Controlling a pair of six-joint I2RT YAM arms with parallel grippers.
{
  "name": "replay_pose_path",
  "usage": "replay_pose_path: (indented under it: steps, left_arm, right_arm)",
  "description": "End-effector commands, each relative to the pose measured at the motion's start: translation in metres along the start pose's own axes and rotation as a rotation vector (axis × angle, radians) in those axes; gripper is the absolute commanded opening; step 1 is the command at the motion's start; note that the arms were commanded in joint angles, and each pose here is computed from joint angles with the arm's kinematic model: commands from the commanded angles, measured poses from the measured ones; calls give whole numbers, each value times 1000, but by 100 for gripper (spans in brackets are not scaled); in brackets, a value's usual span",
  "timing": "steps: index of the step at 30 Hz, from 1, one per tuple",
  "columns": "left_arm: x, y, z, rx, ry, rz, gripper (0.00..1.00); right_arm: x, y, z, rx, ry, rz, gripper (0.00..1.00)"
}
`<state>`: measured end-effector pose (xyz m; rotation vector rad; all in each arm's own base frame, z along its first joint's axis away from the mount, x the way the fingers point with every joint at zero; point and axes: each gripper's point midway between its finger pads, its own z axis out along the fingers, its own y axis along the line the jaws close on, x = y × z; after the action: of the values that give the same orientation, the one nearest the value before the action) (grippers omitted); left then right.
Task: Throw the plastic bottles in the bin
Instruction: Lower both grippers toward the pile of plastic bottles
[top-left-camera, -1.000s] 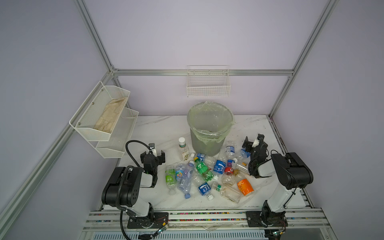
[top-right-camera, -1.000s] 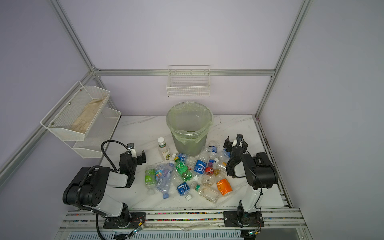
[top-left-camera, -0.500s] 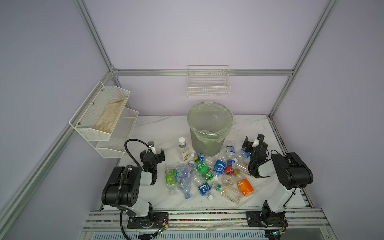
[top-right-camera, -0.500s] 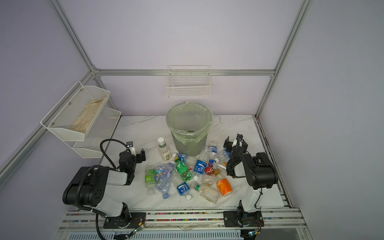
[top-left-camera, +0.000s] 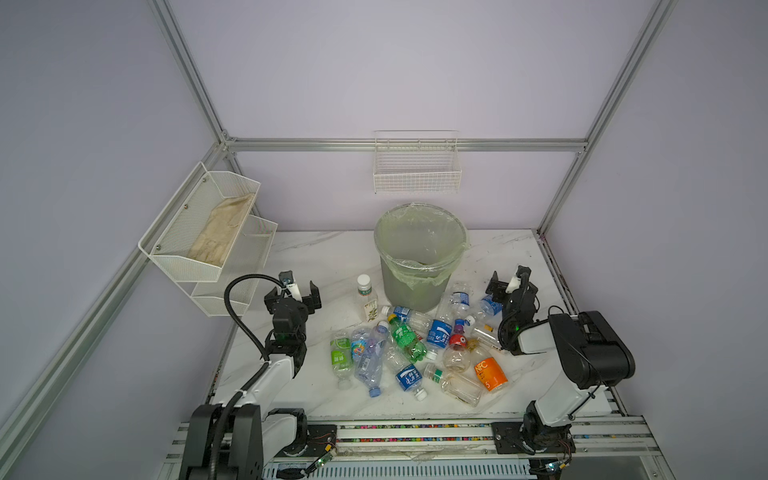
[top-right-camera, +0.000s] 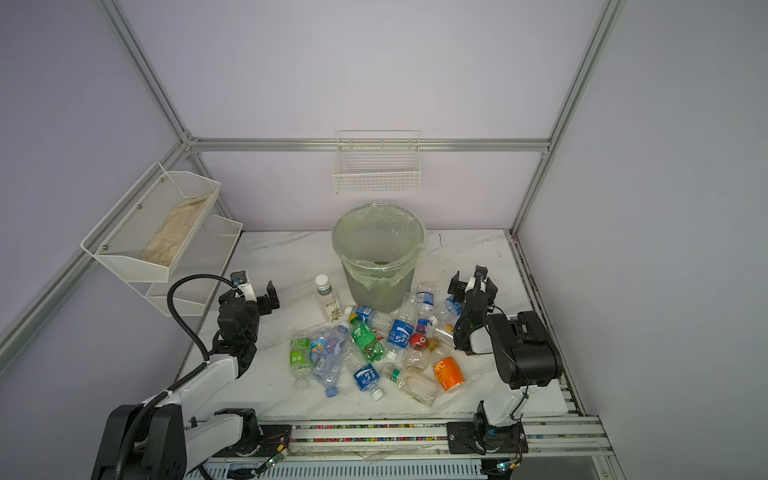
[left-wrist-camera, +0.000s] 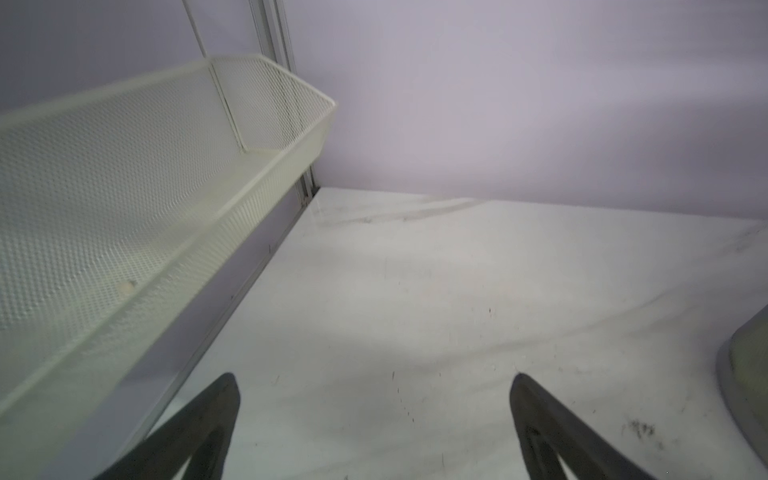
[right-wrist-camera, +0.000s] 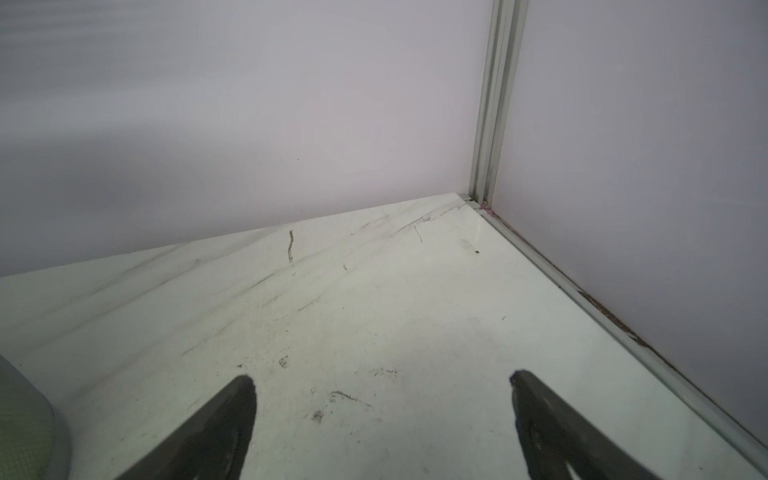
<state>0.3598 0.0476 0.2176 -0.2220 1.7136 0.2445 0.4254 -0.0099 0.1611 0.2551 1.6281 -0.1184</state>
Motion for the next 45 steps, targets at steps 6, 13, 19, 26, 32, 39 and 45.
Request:
replay_pose_path:
  steps: [6, 13, 19, 26, 32, 39, 45]
  left_arm:
    - [-67, 2, -50, 63, 81, -243, 100]
    - [-67, -21, -104, 279, 109, -305, 100]
    - [-33, -24, -137, 326, 224, -248, 100]
    - [-18, -38, -147, 407, 257, -251, 100]
    - [-14, -42, -145, 422, 276, -246, 100]
    - [-6, -56, -144, 485, 321, -251, 100]
    - [9, -75, -142, 567, 410, -247, 100]
  right_arm:
    - [-127, -19, -50, 51, -125, 456, 97]
    - [-131, 63, -96, -439, 212, 547, 97]
    - [-115, 90, -137, -602, 323, 551, 98]
    - [-89, 97, -154, -529, 468, 417, 97]
    - [-42, 115, -169, -500, 619, 420, 97]
    - [-10, 140, -178, -518, 685, 390, 98]
    - [0, 163, -189, -556, 717, 369, 98]
